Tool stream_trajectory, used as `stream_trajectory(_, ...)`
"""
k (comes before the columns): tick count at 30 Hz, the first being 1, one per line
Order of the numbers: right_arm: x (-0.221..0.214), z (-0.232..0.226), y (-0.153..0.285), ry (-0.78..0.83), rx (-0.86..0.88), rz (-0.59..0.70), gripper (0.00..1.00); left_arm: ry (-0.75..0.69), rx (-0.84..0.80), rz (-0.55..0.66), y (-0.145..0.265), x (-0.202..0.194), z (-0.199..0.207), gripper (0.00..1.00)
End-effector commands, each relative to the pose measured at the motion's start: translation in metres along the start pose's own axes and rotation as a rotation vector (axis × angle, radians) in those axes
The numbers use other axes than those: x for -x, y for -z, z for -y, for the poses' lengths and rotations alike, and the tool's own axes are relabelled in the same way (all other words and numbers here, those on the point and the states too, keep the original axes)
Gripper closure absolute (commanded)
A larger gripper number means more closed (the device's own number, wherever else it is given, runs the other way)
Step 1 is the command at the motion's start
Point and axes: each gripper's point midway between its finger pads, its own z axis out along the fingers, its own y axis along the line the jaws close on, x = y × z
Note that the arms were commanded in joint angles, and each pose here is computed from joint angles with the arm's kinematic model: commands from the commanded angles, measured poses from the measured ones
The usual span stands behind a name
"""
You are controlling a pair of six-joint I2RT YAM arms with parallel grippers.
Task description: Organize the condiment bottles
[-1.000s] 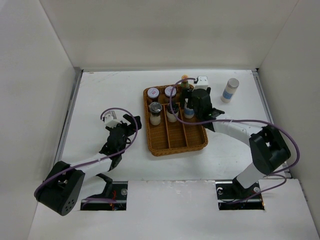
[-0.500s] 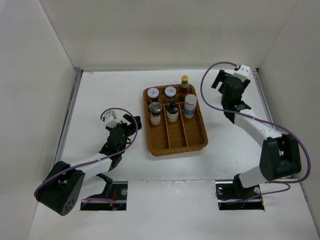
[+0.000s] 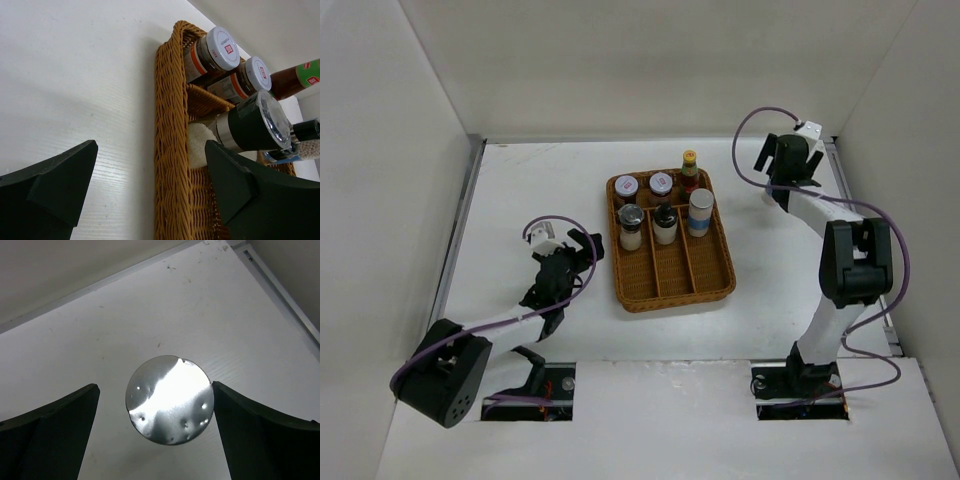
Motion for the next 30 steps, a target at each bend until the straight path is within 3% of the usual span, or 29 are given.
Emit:
stream_trajectory(1,0.015,-0.010,-0.012,-0.013,0.040,0.022,0.01,0.029,-0.064,0.050,-0.005,0.019,0.024,0.10)
stream_trajectory(4,0.019,-0.012,-0.014,-0.029,0.047,0.053,0.24,0.026,-0.059,0.043,-0.007,0.017,0.022,0.10)
stream_trajectory(9,0.033,0.004,0.006,-0.053,-0.004,0.130,0.43,0.027,-0.062,0.044,-0.007,0.017,0.023,0.10)
stream_trajectory(15,0.055,-0.004,0.090,-0.107,0.019,0.245,0.44,0.027,-0.067,0.038,-0.007,0.015,0.025,0.10)
stream_trajectory(22,0.033,-0.017,0.187,-0.078,0.108,0.275,0.44,0.033,-0.066,0.047,-0.005,0.017,0.023,0.10)
stream_trajectory(30,0.017,-0.052,0.274,-0.039,0.367,0.249,0.44,0.037,-0.063,0.057,-0.003,0.020,0.023,0.10)
